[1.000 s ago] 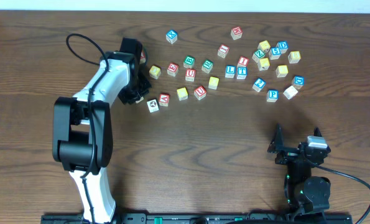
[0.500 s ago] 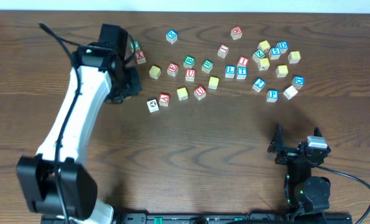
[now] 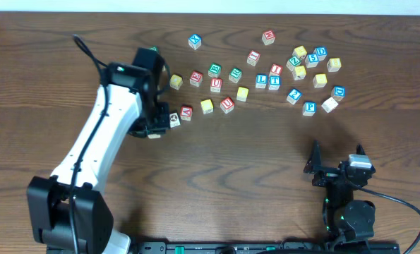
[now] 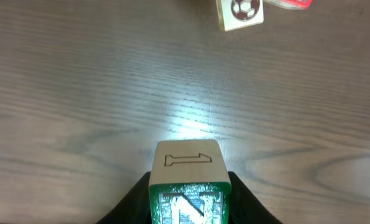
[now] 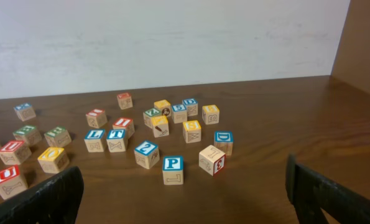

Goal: Spell out NEURIPS
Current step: 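Lift the N block and carry it toward the open table area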

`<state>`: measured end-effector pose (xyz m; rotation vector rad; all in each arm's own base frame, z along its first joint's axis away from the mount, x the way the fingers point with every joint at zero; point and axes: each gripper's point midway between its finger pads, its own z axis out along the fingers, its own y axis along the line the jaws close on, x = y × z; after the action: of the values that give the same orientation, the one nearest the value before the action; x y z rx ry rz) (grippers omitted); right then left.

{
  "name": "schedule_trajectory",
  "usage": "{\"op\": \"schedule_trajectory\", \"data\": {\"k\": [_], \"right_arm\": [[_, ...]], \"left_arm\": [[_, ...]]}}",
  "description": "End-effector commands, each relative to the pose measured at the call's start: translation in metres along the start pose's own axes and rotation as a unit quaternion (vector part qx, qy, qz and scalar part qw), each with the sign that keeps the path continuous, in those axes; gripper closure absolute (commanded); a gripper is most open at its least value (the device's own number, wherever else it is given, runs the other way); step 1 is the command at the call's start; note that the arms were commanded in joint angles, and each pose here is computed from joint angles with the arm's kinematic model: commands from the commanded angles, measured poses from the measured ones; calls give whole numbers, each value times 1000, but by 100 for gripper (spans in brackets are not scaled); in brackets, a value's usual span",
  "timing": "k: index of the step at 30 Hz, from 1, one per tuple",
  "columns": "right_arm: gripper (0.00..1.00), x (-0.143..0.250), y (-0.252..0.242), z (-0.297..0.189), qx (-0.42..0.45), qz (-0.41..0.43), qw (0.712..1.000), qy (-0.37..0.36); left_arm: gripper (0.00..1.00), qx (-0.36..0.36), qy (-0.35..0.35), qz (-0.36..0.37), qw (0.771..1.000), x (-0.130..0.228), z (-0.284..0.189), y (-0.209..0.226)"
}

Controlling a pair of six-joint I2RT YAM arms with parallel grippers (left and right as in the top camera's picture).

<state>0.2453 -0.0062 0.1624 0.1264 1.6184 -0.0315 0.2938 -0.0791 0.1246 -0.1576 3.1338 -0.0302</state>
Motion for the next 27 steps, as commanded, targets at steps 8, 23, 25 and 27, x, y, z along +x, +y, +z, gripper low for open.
{"op": "schedule_trajectory", "data": {"k": [8,23,25,27], "right_arm": [[1,1,0,0,-1,-5,1000,2],[1,1,0,0,-1,-5,1000,2],[1,1,0,0,-1,-5,1000,2],[1,1,0,0,-1,-5,1000,2]], "left_arm": [[85,-4,4,30,1000,15,61,-5],[85,20,-61,40,997,-11,77,-16],[85,19,-59,45,997,-10,77,-15],[85,19,-59,45,997,-10,77,-15]]}}
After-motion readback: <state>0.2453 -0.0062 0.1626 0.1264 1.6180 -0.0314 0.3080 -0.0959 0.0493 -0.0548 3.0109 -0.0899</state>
